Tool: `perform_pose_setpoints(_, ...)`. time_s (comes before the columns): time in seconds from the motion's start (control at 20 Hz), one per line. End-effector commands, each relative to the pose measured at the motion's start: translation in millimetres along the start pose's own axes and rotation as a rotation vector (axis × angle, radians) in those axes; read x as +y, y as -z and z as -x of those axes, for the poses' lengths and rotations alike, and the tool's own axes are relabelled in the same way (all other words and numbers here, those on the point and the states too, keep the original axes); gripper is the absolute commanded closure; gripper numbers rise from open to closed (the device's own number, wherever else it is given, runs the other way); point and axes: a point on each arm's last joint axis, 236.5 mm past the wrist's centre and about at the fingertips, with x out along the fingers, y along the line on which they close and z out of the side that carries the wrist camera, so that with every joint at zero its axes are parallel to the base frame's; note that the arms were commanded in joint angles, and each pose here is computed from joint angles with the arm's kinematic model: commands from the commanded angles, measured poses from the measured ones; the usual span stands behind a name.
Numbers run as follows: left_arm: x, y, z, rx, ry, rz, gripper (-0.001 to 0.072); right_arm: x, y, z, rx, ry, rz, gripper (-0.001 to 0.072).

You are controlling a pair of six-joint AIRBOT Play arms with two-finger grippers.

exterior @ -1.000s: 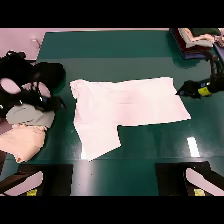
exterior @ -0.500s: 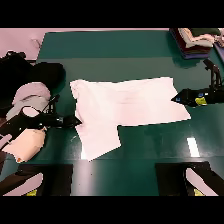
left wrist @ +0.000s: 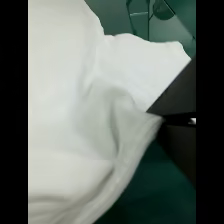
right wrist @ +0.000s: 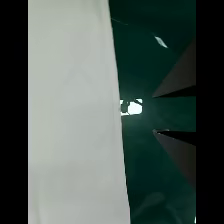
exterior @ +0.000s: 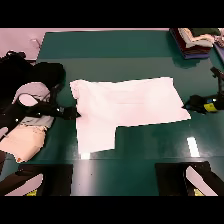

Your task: Fold the shirts.

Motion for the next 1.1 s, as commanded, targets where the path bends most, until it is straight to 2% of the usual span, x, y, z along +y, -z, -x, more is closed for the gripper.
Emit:
perform_pose_setpoints(0.0,-20.6,-30.4,23.4,-0.056,0.003,-0.063,0.0683,-63.3,29.7,-10.5,0.055,0.065,-0.197,0.0483)
perform_pose_setpoints(0.1,-22.4,-32.4,25.1,-0.06,0.005,-0.068,0.0683,-96.0,47.1,-30.9,0.04,0.073,-0.344,0.0463)
perform_pose_setpoints(0.15,-22.9,-30.4,25.0,-0.052,0.007,-0.068,0.0683,-109.2,56.1,-40.6,0.032,0.079,-0.4,0.0318)
perform_pose_setpoints(0.2,-23.4,-28.5,24.9,-0.044,0.009,-0.068,0.0683,-119.4,63.6,-49.0,0.03,0.084,-0.44,0.0231)
perform_pose_setpoints(0.3,-23.4,-29.5,25.0,-0.048,0.009,-0.061,0.0683,-128.3,75.2,-67.5,0.047,0.049,-0.518,0.0235)
perform_pose_setpoints(0.4,-23.4,-29.5,25.0,-0.048,0.01,-0.054,0.0683,-118.6,69.3,-83.8,0.046,-0.05,-0.527,0.0272)
perform_pose_setpoints(0.55,-23.4,-29.5,25.0,-0.048,0.01,-0.035,0.0683,-109.7,41.9,-105.1,-0.008,-0.139,-0.553,0.0273)
perform_pose_setpoints(0.65,-23.5,-29.3,25.0,-0.047,0.011,-0.025,0.0683,-107.4,20.8,-116.2,-0.055,-0.143,-0.548,0.0273)
perform_pose_setpoints(0.75,-23.5,-29.4,24.9,-0.047,0.011,-0.01,0.0683,-100.1,1.9,-122.2,-0.072,-0.124,-0.479,0.0312)
perform_pose_setpoints(0.9,-23.3,-29.5,24.9,-0.048,0.011,-0.01,0.0683,-76.6,-22.7,-129.3,-0.055,-0.128,-0.36,0.0332)
perform_pose_setpoints(1.05,-23.7,-29.6,25.1,-0.048,0.012,-0.011,0.0683,-48.0,-39.4,-133.5,-0.041,-0.143,-0.252,0.0644)
